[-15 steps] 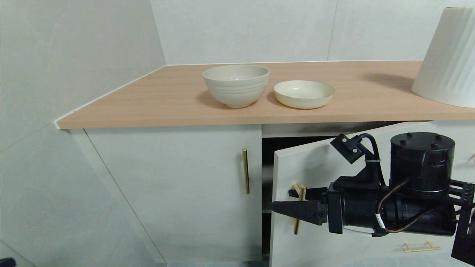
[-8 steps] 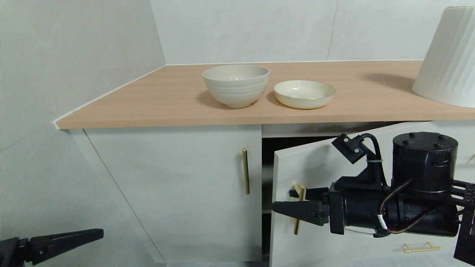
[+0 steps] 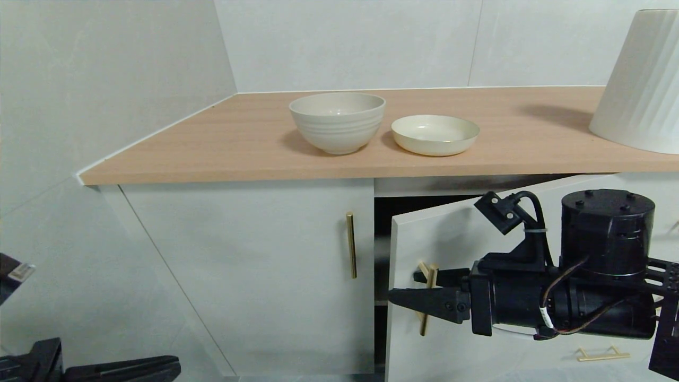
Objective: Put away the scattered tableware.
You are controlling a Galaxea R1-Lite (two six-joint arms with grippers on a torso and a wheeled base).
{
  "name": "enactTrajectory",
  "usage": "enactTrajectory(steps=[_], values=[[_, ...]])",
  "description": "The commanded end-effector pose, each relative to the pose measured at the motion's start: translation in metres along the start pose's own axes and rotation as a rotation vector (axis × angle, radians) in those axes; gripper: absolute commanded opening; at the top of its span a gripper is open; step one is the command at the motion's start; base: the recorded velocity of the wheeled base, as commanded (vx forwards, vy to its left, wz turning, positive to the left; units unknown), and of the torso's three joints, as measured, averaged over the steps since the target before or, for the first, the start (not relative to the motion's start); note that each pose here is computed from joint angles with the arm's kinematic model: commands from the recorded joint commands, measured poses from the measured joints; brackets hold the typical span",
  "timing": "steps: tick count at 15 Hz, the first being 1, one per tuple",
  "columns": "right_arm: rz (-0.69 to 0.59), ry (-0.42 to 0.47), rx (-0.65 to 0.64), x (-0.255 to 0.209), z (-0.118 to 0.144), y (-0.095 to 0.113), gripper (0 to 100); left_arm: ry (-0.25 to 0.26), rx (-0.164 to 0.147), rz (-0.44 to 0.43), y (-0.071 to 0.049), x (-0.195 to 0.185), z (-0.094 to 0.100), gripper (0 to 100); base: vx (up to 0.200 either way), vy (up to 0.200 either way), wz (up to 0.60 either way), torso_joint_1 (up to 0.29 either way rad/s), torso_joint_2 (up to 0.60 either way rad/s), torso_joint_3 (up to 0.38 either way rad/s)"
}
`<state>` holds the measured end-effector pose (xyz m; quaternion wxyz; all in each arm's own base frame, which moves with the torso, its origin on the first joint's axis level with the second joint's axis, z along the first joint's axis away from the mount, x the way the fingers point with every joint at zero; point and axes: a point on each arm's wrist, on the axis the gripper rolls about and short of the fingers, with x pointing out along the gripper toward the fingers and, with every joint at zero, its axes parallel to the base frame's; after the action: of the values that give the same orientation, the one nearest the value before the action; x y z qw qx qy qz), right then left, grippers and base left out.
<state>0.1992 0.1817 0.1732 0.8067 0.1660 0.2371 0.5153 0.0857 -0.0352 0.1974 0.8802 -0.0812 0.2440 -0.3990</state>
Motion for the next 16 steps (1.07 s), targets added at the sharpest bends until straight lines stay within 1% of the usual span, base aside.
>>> enactTrajectory(steps=[1, 3, 4, 5, 6, 8, 9, 10, 11, 12, 14, 15, 16], values=[[-0.002, 0.005, 0.002, 0.001, -0.001, -0.001, 100, 0.016, 0.008, -0.023, 0.003, 0.01, 0.004, 0, 0.0, 0.0, 0.0, 0.0, 0.0, 0.0], [-0.002, 0.006, 0.003, 0.001, -0.001, -0.001, 100, 0.057, 0.033, -0.081, 0.0, 0.02, -0.004, 0, 0.0, 0.0, 0.0, 0.0, 0.0, 0.0], [-0.003, 0.007, 0.004, 0.001, -0.002, -0.001, 100, 0.036, 0.047, -0.083, 0.001, 0.022, -0.004, 0, 0.0, 0.0, 0.0, 0.0, 0.0, 0.0], [-0.001, 0.008, 0.003, 0.002, -0.002, -0.001, 100, -0.016, 0.075, -0.067, 0.005, 0.029, -0.005, 0, 0.0, 0.0, 0.0, 0.0, 0.0, 0.0], [-0.002, 0.009, 0.004, 0.002, -0.002, -0.001, 100, -0.063, 0.088, -0.049, 0.01, 0.037, -0.007, 0, 0.0, 0.0, 0.0, 0.0, 0.0, 0.0], [-0.004, 0.014, 0.007, 0.003, -0.003, -0.002, 100, -0.104, 0.089, -0.044, 0.015, 0.051, -0.011, 0, 0.0, 0.0, 0.0, 0.0, 0.0, 0.0], [-0.005, 0.017, 0.008, 0.004, -0.003, -0.003, 100, -0.123, 0.078, -0.036, 0.017, 0.064, -0.013, 0, 0.0, 0.0, 0.0, 0.0, 0.0, 0.0], [-0.005, 0.017, 0.008, 0.004, -0.003, -0.003, 100, -0.122, 0.071, -0.029, 0.017, 0.067, -0.013, 0, 0.0, 0.0, 0.0, 0.0, 0.0, 0.0], [-0.005, 0.017, 0.008, 0.004, -0.003, -0.003, 100, -0.112, 0.049, 0.029, 0.019, 0.08, -0.014, 0, 0.0, 0.0, 0.0, 0.0, 0.0, 0.0], [-0.005, 0.016, 0.008, 0.003, -0.003, -0.003, 100, -0.11, 0.049, 0.03, 0.02, 0.085, -0.014, 0, 0.0, 0.0, 0.0, 0.0, 0.0, 0.0], [-0.006, 0.015, 0.008, 0.003, -0.003, -0.003, 100, -0.119, 0.051, 0.018, 0.02, 0.089, -0.011, 0, 0.0, 0.0, 0.0, 0.0, 0.0, 0.0], [-0.006, 0.018, 0.009, 0.004, -0.004, -0.003, 100, -0.135, 0.044, -0.015, 0.018, 0.104, -0.005, 0, 0.0, 0.0, 0.0, 0.0, 0.0, 0.0], [-0.005, 0.017, 0.008, 0.004, -0.003, -0.003, 100, -0.132, 0.026, -0.044, 0.015, 0.114, -0.004, 0, 0.0, 0.0, 0.0, 0.0, 0.0, 0.0]])
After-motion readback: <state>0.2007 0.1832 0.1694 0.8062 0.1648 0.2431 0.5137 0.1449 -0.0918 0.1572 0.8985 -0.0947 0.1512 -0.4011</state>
